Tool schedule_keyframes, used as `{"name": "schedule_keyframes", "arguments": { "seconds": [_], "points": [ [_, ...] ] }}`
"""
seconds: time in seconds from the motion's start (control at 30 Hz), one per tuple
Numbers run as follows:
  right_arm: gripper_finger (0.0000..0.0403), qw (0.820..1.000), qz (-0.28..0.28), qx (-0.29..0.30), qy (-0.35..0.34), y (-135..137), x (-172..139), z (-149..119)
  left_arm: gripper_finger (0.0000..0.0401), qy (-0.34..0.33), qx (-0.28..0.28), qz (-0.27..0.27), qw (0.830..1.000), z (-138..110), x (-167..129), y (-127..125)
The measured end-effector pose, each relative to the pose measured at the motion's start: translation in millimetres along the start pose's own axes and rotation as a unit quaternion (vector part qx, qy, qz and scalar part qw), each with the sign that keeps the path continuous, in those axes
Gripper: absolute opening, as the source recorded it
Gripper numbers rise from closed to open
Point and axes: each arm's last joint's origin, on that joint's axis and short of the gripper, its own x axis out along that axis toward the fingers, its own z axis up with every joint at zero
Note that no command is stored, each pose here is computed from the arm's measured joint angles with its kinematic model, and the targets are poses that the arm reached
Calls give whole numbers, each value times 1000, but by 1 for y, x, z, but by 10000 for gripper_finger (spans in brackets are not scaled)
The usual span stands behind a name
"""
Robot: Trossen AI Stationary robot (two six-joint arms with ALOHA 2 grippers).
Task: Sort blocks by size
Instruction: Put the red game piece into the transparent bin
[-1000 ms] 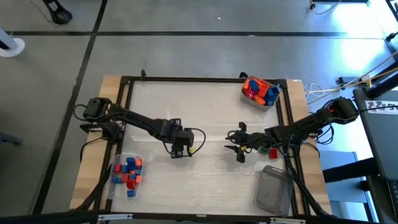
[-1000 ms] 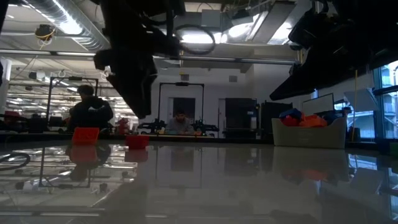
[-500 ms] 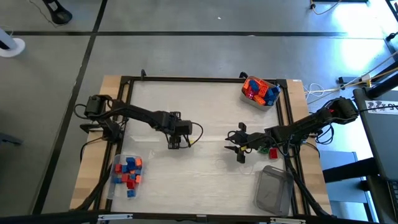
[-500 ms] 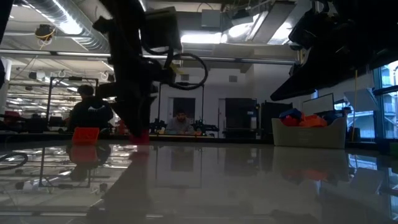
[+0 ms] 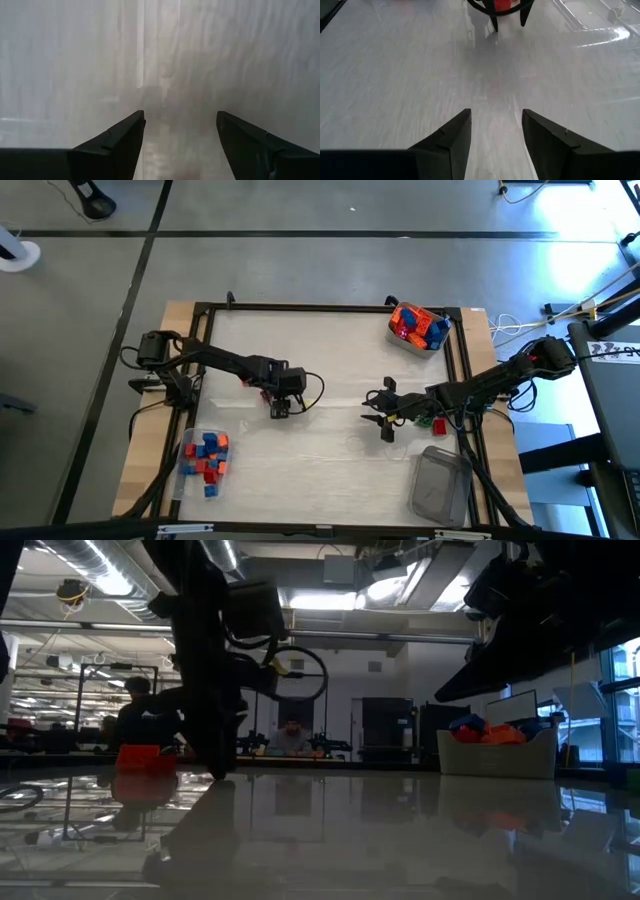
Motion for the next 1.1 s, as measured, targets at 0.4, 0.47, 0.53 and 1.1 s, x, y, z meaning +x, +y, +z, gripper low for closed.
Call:
{"name": "schedule_keyframes", "arguments": {
  "seconds": [0.4,0.47,0.53,1.1],
  "points": [
    [176,1000,-8,-2,-1,0,0,0,237,23,-20,-4,1000,6,-24,-13],
    [176,1000,-8,-2,-1,0,0,0,237,39,-34,-2,999,-1,-36,-16],
    [176,1000,-9,-2,2,-1,0,-1,237,48,-53,11,997,-8,-47,-17],
    [176,1000,-8,2,-2,0,0,0,237,46,41,34,997,-77,-46,-12]
  ]
}}
